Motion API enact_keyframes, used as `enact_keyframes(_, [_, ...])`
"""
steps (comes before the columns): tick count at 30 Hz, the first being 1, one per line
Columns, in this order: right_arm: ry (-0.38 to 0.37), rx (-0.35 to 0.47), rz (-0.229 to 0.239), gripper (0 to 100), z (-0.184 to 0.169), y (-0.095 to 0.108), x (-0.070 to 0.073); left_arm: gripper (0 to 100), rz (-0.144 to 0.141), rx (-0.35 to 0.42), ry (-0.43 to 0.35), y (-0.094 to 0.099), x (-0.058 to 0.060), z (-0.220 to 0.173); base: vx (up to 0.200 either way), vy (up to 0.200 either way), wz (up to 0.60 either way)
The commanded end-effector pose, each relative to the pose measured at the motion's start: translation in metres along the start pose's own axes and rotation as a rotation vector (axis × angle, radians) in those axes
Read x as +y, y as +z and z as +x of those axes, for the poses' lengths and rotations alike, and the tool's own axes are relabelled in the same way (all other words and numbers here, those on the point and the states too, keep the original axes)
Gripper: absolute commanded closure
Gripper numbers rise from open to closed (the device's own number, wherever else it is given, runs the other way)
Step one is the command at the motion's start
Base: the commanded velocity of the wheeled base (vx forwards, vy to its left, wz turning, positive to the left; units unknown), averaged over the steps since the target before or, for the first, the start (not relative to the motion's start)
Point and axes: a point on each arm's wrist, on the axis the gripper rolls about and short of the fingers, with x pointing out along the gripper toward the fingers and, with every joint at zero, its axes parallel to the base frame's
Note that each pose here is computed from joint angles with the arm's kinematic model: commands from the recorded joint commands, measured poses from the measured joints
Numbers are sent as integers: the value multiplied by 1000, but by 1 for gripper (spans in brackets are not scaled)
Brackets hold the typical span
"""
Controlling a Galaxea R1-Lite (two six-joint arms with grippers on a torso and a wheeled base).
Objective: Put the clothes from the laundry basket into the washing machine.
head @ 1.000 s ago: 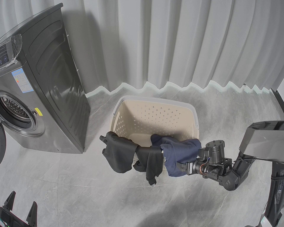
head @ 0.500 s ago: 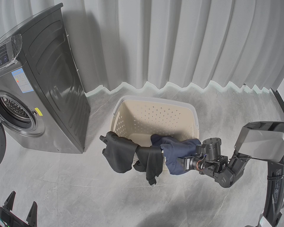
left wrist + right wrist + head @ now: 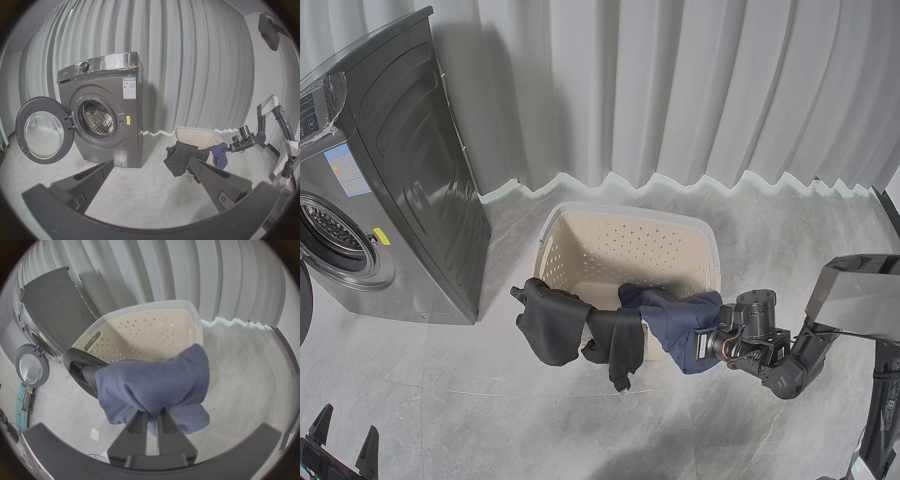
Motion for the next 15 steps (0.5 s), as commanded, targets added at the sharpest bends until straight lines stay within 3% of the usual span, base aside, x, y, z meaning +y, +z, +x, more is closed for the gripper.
enact_keyframes(1, [25,-98,-21,100,-42,27,4,0,0,3,0,-5,0,0,0,0,0])
enact_keyframes(8, [68,-232,-44,100,-88,51,8,0,0,3,0,-5,0,0,0,0,0])
enact_keyframes(15, [176,-379,-47,100,-136,72,33,0,0,3,0,-5,0,0,0,0,0])
